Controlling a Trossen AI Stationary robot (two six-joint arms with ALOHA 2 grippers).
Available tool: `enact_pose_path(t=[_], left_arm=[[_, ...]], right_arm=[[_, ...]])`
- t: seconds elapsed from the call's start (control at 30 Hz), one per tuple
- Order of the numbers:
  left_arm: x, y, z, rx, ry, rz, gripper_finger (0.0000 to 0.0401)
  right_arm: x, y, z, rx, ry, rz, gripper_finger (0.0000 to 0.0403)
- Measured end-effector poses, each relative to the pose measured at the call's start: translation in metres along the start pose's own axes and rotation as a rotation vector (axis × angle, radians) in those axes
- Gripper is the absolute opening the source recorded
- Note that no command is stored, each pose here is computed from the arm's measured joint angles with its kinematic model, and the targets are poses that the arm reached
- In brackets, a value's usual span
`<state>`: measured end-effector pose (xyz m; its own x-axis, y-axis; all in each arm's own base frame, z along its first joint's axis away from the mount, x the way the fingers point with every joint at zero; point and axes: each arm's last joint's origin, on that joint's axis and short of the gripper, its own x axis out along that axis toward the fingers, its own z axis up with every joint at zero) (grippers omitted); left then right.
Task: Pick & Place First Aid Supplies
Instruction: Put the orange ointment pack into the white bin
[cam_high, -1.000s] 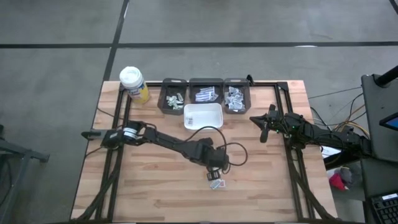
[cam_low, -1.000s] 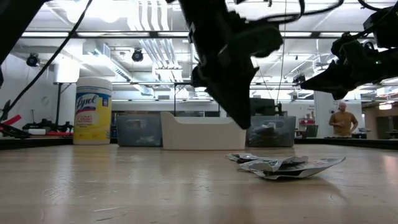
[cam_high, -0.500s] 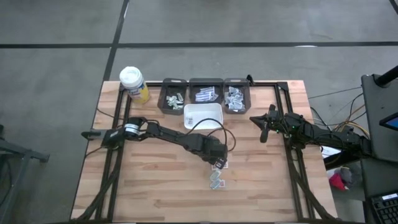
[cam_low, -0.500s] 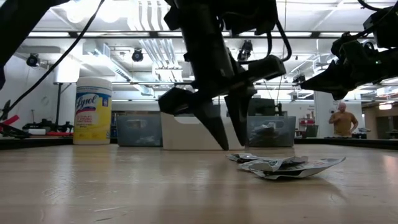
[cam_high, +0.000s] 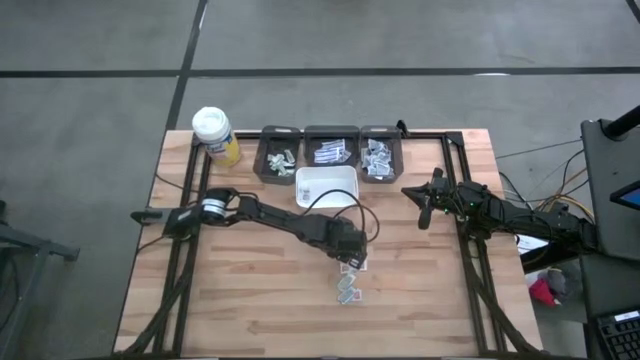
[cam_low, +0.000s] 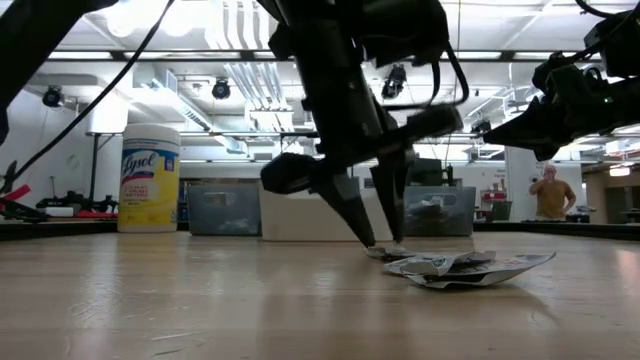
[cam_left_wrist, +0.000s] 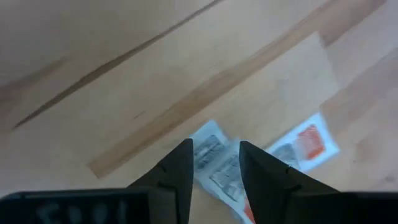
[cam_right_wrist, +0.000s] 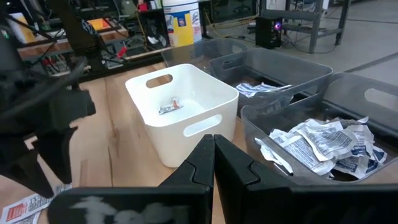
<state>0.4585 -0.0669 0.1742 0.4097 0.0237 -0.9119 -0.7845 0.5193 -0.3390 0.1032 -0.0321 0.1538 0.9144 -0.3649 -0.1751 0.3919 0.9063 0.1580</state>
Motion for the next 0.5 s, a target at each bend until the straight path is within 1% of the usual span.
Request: enact_pose_path(t=[0.1, 0.33, 0.5], left_arm=[[0.0065, 0.0016, -0.0016, 0.002, 0.012, 0.013, 0.0122], [0.0077, 0.0016, -0.0023, 0.002, 0.026, 0.01, 0.0122], [0.0093, 0.0017, -0.0031, 0.034, 0.029, 0.012, 0.0122]], right_arm=[[0.0, 0.0, 0.0001, 0.0, 0.0, 0.0, 0.0008], [0.0001, 0.0, -0.0001, 0.0, 0.001, 0.0, 0.0008], [0.0001, 0.0, 0.0, 0.0, 0.001, -0.001, 0.0008]])
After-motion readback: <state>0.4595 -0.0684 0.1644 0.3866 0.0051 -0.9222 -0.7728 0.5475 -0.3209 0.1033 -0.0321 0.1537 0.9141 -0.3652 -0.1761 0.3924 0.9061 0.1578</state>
